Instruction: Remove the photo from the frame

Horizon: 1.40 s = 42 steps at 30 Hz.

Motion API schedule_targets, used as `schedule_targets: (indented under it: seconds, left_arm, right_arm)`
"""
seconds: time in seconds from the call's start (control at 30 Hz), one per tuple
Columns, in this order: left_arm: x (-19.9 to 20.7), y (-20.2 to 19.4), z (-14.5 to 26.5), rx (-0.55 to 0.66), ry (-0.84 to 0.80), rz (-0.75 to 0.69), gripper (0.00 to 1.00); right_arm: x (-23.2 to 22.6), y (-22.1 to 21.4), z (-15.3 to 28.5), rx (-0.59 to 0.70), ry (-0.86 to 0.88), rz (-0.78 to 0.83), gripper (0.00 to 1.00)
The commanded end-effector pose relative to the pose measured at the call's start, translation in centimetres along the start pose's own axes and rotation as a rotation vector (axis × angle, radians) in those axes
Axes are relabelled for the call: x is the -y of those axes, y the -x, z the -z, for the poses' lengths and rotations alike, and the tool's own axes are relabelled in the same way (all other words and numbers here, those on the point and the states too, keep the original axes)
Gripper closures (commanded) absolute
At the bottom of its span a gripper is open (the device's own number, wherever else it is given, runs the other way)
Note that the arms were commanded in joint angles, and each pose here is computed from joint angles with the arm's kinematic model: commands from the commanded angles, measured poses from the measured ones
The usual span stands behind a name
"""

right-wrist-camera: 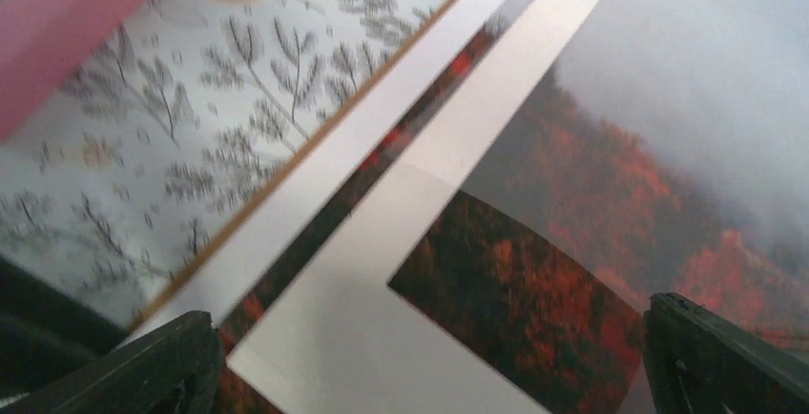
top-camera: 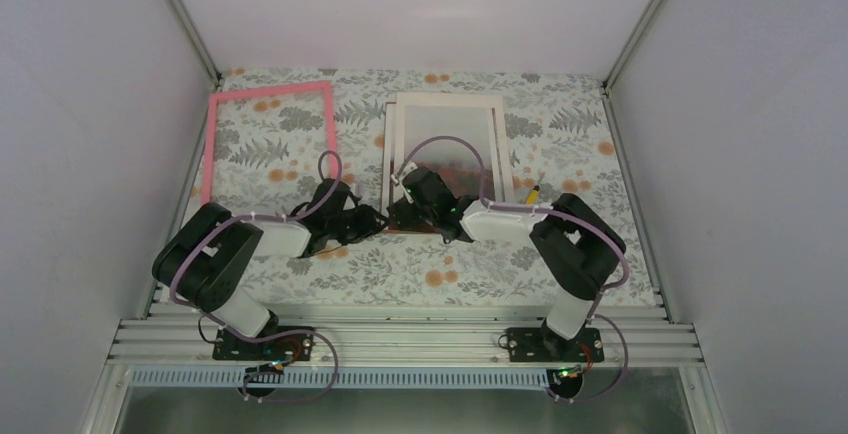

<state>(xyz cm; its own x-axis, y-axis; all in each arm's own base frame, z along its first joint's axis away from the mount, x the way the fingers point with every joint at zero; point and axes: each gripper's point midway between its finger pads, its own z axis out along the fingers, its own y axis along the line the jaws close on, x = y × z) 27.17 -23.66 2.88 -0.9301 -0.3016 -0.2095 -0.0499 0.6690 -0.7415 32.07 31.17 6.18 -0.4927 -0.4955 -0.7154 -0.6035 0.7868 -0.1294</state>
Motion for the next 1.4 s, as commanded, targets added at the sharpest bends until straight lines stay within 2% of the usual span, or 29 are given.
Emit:
schedule_targets:
  seconds: [0.0, 0.67, 1.37]
  left_arm:
    - [-0.6, -0.7, 0.0, -0.005, 0.007, 0.013, 0.7]
    - [-1.3, -1.3, -0.5, -0.009, 0.046, -0.005, 0.7]
    - [-3.9, -2.3, -1.0, -0.021, 0.137, 0.007, 0.7]
  right_arm:
    - [0.2, 1.7, -1.2, -0.012, -0.019, -0.08, 0.0]
    - [0.5, -0.2, -4.1, -0.169, -0.098, -0.116, 0.0]
    - [4.8, -2.8, -2.4, -0.236, -0.248, -0.1, 0.0]
